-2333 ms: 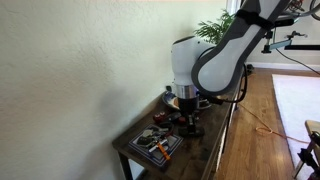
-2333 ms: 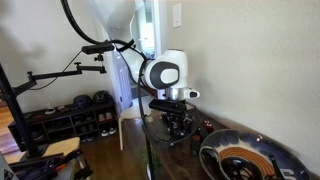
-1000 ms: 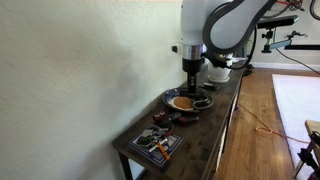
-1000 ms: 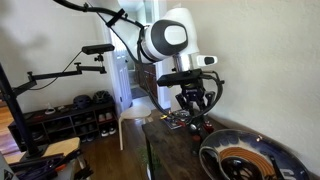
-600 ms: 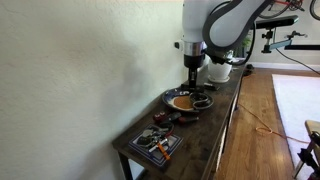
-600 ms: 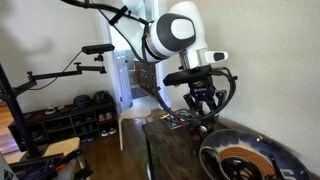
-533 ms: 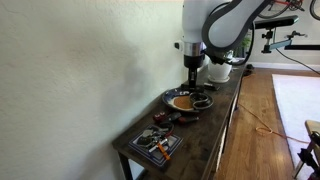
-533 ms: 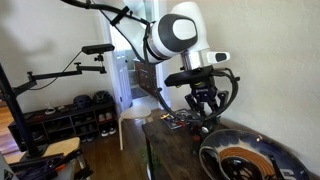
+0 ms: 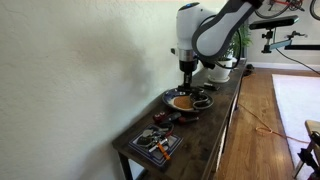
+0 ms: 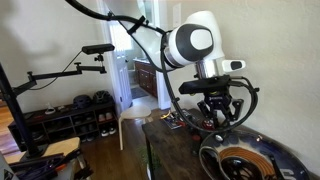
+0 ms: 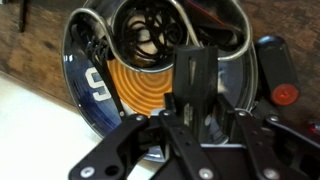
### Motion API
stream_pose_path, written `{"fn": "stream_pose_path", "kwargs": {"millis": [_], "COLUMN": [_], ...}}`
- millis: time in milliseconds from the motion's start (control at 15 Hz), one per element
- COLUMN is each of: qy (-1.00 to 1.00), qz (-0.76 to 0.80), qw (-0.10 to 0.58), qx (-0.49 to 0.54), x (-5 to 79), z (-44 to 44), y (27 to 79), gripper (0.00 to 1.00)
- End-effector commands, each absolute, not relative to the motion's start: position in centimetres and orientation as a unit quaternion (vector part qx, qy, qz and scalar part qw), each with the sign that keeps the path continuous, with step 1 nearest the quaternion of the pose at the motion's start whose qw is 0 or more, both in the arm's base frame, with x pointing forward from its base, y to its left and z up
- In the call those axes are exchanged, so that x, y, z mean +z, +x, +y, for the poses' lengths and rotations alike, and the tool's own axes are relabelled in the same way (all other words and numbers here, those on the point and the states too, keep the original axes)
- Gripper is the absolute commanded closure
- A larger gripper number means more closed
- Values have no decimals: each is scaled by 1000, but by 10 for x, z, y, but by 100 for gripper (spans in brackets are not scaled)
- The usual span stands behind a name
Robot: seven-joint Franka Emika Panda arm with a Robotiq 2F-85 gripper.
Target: Put the black gadget on the huge tray
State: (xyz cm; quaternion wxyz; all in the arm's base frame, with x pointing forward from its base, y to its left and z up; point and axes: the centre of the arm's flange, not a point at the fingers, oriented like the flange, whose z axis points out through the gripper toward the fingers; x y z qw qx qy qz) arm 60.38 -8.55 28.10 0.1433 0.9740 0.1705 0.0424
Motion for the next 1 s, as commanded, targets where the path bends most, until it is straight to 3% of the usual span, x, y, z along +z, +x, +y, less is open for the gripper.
{"fn": "stream_pose_path", "kwargs": {"millis": [0, 933], "qy": [974, 978], "qz": [164, 160], "qw": [145, 128], "qx": [53, 48], "x": [271, 222], "z": [-93, -90], "y": [628, 672], "gripper": [83, 83]}}
